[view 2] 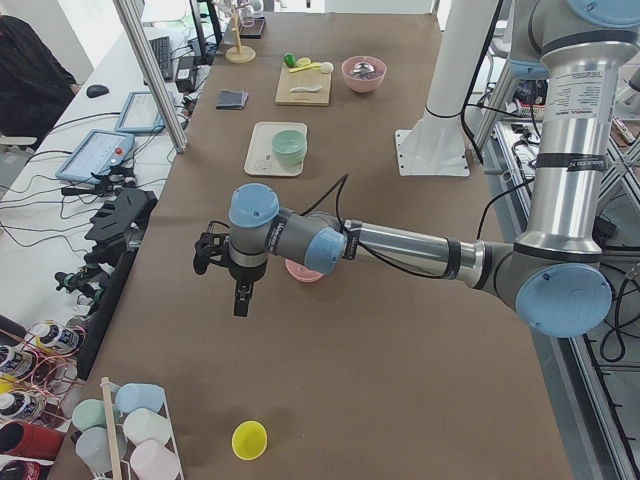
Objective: Stack pink bowl on green and place spoon
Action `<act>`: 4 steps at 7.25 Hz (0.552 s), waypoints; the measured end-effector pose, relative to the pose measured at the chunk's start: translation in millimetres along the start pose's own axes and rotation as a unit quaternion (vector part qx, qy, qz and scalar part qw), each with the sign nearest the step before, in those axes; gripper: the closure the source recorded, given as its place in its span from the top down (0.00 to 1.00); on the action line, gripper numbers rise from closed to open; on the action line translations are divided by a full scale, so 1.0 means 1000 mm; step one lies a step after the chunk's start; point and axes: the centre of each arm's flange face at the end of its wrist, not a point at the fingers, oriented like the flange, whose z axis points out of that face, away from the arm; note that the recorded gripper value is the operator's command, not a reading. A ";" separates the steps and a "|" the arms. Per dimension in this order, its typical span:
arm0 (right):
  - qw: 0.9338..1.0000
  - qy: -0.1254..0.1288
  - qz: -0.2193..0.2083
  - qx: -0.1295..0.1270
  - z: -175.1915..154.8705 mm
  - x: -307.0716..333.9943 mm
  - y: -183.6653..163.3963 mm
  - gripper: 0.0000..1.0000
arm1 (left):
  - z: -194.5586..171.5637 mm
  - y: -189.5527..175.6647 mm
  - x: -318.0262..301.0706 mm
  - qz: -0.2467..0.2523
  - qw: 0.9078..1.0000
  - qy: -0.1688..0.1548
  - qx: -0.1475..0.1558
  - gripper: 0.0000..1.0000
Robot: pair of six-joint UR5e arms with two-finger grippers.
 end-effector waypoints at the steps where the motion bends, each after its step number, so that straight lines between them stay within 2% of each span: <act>1: 1.000 -0.001 0.000 0.000 0.000 0.000 0.000 1.00 | 0.002 -0.003 0.031 -0.004 1.000 0.013 -0.002 0.99; 3: 1.000 -0.003 0.001 0.000 0.000 0.000 0.000 1.00 | 0.039 -0.002 0.131 -0.023 0.998 0.056 -0.036 0.98; 4: 1.000 -0.003 0.001 -0.001 0.000 0.000 0.000 1.00 | 0.061 0.011 0.169 -0.032 0.996 0.065 -0.049 0.98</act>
